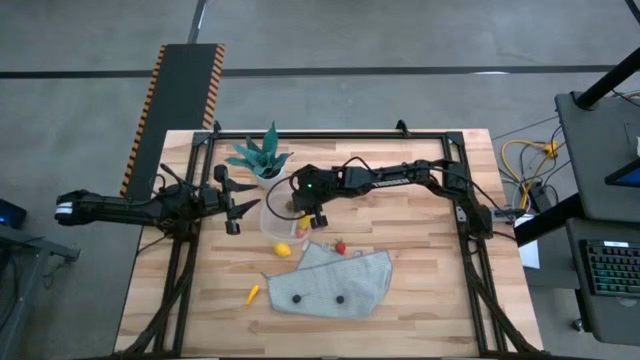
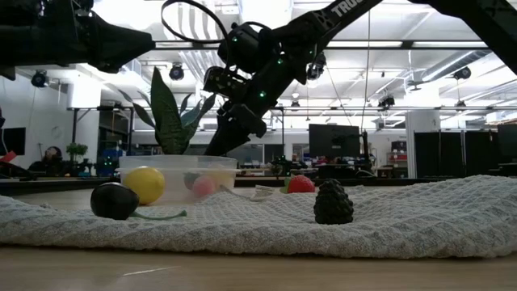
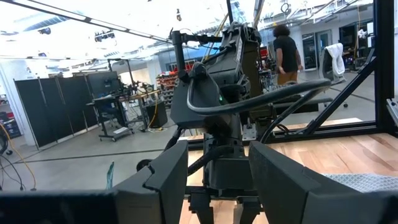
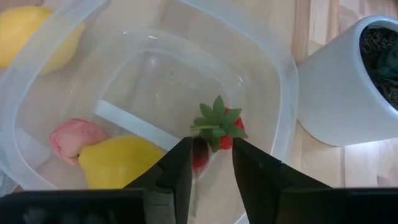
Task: Pick and placing Produce into tupperware
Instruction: Put the red strawberry into the container
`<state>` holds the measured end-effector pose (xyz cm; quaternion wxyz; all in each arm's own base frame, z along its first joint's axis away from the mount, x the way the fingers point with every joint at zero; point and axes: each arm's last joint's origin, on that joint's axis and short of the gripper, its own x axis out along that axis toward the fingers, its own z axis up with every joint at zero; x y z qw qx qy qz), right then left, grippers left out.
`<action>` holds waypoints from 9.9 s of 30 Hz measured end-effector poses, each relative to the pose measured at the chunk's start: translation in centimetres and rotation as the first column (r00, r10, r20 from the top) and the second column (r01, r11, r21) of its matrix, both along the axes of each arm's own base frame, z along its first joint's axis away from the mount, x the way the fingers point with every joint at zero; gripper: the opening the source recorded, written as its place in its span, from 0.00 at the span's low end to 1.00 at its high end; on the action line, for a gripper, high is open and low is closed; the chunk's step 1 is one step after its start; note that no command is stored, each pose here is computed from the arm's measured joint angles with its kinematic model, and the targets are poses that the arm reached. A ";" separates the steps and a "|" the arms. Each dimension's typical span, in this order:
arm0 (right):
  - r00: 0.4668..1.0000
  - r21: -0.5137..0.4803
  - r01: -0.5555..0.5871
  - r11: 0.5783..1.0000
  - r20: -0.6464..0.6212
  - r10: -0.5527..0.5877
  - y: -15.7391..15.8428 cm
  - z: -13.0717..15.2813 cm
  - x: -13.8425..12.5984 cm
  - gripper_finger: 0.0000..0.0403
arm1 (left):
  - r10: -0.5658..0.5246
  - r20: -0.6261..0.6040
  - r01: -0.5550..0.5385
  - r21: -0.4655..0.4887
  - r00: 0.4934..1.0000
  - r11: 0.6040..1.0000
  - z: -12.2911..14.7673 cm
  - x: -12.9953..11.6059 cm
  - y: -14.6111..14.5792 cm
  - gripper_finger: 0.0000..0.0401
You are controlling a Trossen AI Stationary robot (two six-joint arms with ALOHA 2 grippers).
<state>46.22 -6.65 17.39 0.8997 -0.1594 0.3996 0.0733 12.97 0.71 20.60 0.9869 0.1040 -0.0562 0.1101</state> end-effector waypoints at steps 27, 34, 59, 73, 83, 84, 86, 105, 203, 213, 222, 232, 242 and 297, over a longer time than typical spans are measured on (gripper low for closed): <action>0.997 0.160 -0.048 0.986 -0.051 0.057 3.6 11.4 -6.9 0.27 | 0.000 -0.003 0.000 0.000 1.000 1.000 0.0 0.0 0.0 0.39; 0.992 0.150 -0.124 0.981 -0.015 0.127 6.6 14.8 -9.4 0.26 | 0.000 -0.002 0.000 0.000 1.000 1.000 0.0 0.0 0.0 0.39; 0.964 0.284 0.083 0.955 -0.266 -0.005 8.7 6.8 -10.8 0.31 | 0.000 -0.003 0.000 0.000 1.000 1.000 0.0 0.0 0.0 0.39; 0.745 0.216 0.657 0.722 -0.335 -0.577 9.1 3.8 -9.8 0.61 | 0.000 -0.005 0.000 0.000 1.000 1.000 -0.1 0.0 0.0 0.39; 0.629 0.270 0.776 0.571 -0.401 -0.666 10.7 2.6 -9.7 0.62 | 0.000 -0.005 0.000 0.000 1.000 1.000 -0.1 0.0 0.0 0.39; 0.623 0.273 0.781 0.561 -0.406 -0.669 10.9 2.5 -9.6 0.61 | 0.000 -0.005 0.000 0.000 1.000 1.000 -0.1 0.0 0.0 0.39; 0.614 0.285 0.789 0.544 -0.412 -0.674 11.4 2.2 -9.5 0.60 | 0.000 -0.006 0.000 0.000 1.000 1.000 -0.1 0.1 0.0 0.39; 0.553 0.272 0.833 0.482 -0.355 -0.754 14.0 0.9 -9.9 0.60 | 0.000 0.002 0.000 0.000 1.000 1.000 0.0 0.0 0.0 0.39; 0.637 0.243 0.771 0.589 -0.294 -0.713 14.8 -3.3 -10.0 0.50 | 0.000 0.001 0.000 0.002 1.000 1.000 0.0 0.1 0.0 0.39; 0.620 0.197 0.784 0.589 -0.296 -0.726 14.6 -3.5 -10.4 0.50 | 0.000 0.001 0.000 0.002 1.000 1.000 0.0 0.1 0.0 0.39; 0.621 0.196 0.784 0.589 -0.296 -0.726 14.6 -3.5 -10.4 0.48 | 0.000 -0.002 0.000 0.002 1.000 1.000 0.0 0.1 0.0 0.39; 0.619 0.191 0.785 0.590 -0.299 -0.726 14.6 -3.7 -10.6 0.32 | 0.000 -0.002 0.000 0.002 1.000 1.000 0.0 0.1 0.0 0.39; 0.619 0.190 0.785 0.590 -0.299 -0.726 14.6 -3.7 -10.6 0.31 | 0.000 0.004 0.000 0.002 1.000 1.000 0.1 0.1 0.0 0.39; 0.932 0.173 0.334 0.926 0.087 -0.353 7.6 1.7 0.5 0.30 | 0.000 0.012 -0.001 0.003 1.000 1.000 0.1 0.1 0.0 0.39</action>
